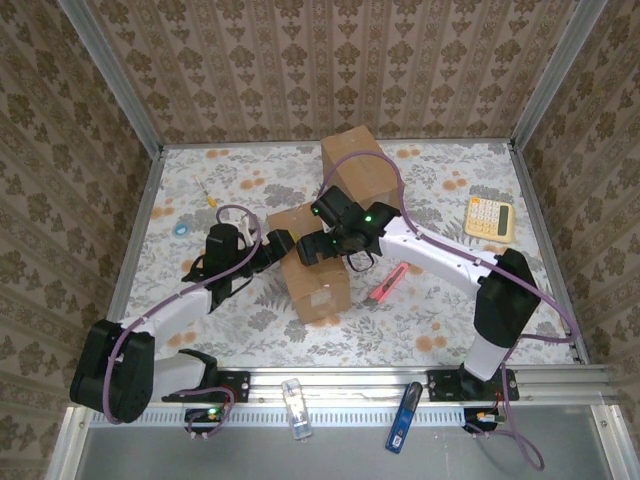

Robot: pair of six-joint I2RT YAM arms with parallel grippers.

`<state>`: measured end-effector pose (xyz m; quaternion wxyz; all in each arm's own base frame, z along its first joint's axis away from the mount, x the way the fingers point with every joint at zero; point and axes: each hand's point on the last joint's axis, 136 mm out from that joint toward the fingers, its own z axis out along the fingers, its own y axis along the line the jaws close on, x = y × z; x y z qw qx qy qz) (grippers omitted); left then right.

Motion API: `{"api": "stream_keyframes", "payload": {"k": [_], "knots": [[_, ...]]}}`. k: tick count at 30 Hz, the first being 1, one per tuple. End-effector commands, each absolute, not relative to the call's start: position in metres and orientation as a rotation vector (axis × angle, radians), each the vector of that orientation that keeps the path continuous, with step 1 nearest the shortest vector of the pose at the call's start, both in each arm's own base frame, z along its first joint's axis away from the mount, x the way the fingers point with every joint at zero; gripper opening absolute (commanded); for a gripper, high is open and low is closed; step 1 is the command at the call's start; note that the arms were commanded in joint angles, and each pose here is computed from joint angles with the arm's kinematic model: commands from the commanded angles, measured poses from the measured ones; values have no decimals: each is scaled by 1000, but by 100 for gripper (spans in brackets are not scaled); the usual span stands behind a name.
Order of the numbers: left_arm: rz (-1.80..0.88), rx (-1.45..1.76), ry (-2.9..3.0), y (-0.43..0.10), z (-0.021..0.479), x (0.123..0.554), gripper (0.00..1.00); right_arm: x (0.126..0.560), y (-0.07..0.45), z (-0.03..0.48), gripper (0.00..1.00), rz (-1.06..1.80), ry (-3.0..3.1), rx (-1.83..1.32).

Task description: Unpack the express box

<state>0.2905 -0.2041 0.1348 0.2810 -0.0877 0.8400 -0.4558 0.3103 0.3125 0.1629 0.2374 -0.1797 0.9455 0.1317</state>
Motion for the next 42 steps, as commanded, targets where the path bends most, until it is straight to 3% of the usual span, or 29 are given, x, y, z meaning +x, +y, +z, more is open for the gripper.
{"api": "stream_keyframes", "payload": {"k": [1,13,21,42], "knots": [[-1167,-328,2434,-197,87,267,87,309,282,123,100,46,2680,-525],[-1174,-329,2438,-198,84,264,88,313,270,104,95,-146,2712,-514],[-1183,-329,2433,-199,86,264,88,320,262,123,91,-196,2661,-469],[-1187,-300,2440,-196,87,252,89,336,246,179,65,-526,2462,-409]]}}
